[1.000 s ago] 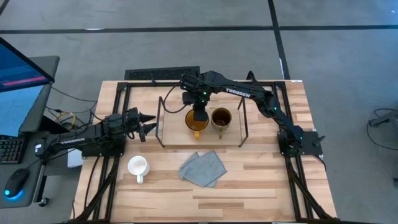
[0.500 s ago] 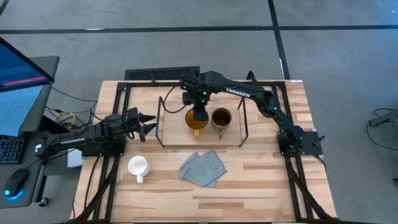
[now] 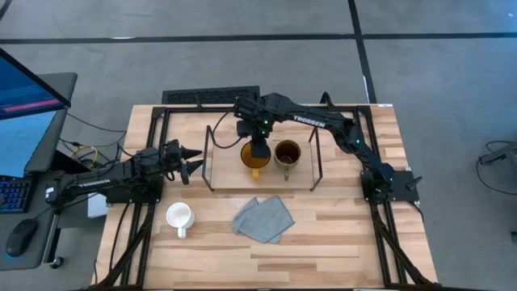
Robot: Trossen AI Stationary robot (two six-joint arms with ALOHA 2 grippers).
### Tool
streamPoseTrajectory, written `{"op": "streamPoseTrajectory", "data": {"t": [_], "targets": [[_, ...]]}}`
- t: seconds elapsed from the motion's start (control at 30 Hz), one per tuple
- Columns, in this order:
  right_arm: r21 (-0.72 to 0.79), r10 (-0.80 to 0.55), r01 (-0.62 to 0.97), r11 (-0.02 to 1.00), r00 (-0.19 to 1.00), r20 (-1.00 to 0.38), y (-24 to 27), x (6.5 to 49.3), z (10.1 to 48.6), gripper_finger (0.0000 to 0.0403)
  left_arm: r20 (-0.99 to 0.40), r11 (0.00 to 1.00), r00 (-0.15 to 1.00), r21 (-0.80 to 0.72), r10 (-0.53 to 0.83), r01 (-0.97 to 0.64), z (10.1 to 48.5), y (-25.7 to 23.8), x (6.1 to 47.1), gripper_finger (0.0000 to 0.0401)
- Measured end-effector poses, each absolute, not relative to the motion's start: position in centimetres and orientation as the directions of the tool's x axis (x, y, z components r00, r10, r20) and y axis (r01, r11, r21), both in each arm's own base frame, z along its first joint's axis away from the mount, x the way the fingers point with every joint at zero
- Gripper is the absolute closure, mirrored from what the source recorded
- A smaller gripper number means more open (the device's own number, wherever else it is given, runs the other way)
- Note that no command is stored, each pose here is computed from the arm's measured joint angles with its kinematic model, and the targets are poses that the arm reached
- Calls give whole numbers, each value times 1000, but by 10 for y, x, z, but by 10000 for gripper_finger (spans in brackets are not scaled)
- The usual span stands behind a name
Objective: Stack small to large cups/mugs on shelf
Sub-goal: Put the yellow mug on the shelf, then put the white mug on the shelf
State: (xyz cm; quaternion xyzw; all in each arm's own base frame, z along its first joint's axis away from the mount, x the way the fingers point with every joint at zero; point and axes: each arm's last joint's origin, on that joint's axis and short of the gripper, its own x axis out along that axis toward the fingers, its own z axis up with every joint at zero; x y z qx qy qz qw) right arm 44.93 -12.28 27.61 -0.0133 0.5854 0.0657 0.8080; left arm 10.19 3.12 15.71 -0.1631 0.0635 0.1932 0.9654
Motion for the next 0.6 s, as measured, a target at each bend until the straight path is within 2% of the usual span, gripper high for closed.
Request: {"op": "streamPoseTrajectory", "data": {"t": [0.2, 0.5, 0.6], "targets": [[51, 86, -122, 991, 305, -948, -122, 449, 276, 234, -186, 872, 917, -290, 352, -394, 157, 31, 102, 186], [-52, -25, -91, 995, 279, -960, -125, 448, 279, 233, -186, 873, 918, -291, 351, -392, 157, 31, 102, 186], [-66, -35, -89, 994, 313, -949, -125, 448, 285, 234, -186, 873, 918, -291, 350, -392, 157, 31, 102, 186]]}}
